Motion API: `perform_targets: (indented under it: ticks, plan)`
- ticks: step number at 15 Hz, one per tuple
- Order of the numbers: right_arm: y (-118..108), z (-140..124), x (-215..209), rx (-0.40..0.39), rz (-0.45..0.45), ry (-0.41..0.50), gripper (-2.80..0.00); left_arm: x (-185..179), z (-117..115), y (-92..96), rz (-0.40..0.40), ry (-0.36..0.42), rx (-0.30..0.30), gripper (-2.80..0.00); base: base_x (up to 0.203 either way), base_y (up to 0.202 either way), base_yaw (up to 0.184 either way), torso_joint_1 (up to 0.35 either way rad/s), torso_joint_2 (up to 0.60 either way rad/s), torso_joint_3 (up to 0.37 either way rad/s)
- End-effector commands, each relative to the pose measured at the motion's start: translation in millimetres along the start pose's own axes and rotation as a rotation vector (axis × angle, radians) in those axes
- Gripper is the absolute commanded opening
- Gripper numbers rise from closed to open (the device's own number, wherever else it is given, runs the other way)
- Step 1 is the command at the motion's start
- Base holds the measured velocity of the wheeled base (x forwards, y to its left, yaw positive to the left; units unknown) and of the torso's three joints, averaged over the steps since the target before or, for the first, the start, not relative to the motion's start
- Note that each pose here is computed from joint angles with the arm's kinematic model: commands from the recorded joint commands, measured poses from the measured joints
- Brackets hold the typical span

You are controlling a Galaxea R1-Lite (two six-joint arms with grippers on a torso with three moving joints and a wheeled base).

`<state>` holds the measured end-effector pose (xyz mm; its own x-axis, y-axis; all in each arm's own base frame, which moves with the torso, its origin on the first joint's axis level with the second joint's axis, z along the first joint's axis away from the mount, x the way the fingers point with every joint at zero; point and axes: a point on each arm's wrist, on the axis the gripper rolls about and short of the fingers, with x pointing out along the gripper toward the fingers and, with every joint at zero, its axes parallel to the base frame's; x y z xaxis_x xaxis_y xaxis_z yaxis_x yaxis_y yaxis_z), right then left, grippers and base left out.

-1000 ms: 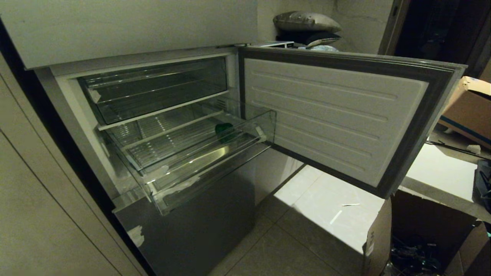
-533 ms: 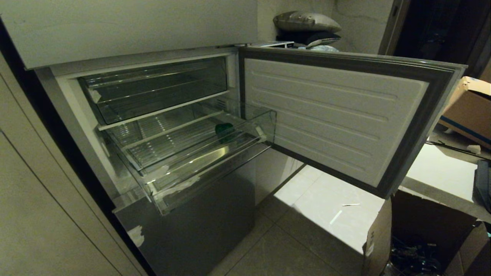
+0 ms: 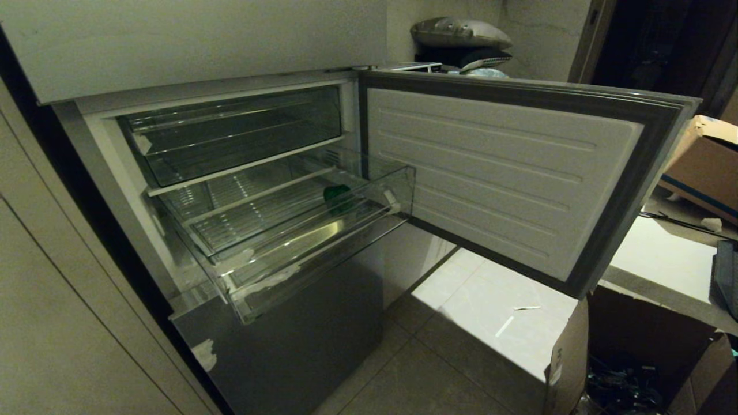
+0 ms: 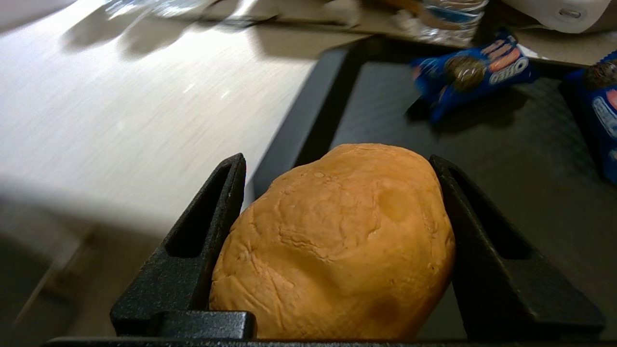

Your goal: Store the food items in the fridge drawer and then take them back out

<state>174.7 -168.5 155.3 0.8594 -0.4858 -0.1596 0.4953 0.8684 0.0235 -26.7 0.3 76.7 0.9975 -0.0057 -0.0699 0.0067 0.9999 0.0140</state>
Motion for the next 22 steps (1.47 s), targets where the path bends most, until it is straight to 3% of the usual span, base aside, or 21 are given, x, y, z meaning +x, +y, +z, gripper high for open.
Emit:
perform_targets:
  ticks: [1, 4, 8, 13, 18, 22]
  plan:
    - [22, 2, -66, -0.068, 0.061, -0.096, -2.80, 0, 0, 0.0, 0.000, 0.001, 0.000, -2.80, 0.000, 0.000, 0.000, 0.000, 0.00, 0.000]
    - [36, -14, -98, -0.107, 0.141, -0.110, -2.80, 0, 0, 0.0, 0.000, 0.001, 0.000, -2.80, 0.000, 0.000, 0.000, 0.000, 0.00, 0.000]
    - [47, -24, -108, -0.113, 0.213, -0.096, -2.80, 0, 0, 0.0, 0.000, 0.001, 0.000, -2.80, -0.001, -0.001, 0.017, 0.002, 0.00, 0.001]
    - [72, -33, -107, -0.147, 0.417, -0.063, -2.80, 0, 0, 0.0, 0.000, 0.001, 0.000, -2.80, 0.001, -0.006, 0.165, 0.001, 0.00, 0.003]
    - [93, -42, -84, -0.166, 0.553, 0.037, -2.80, 0, 0, 0.0, 0.001, 0.001, 0.000, -2.80, 0.001, -0.007, 0.174, 0.003, 0.00, 0.003]
    - [110, -24, -50, -0.189, 0.607, 0.003, -2.80, 0, 0, 0.0, 0.000, 0.001, 0.000, -2.80, 0.002, -0.009, 0.176, 0.002, 0.00, 0.001]
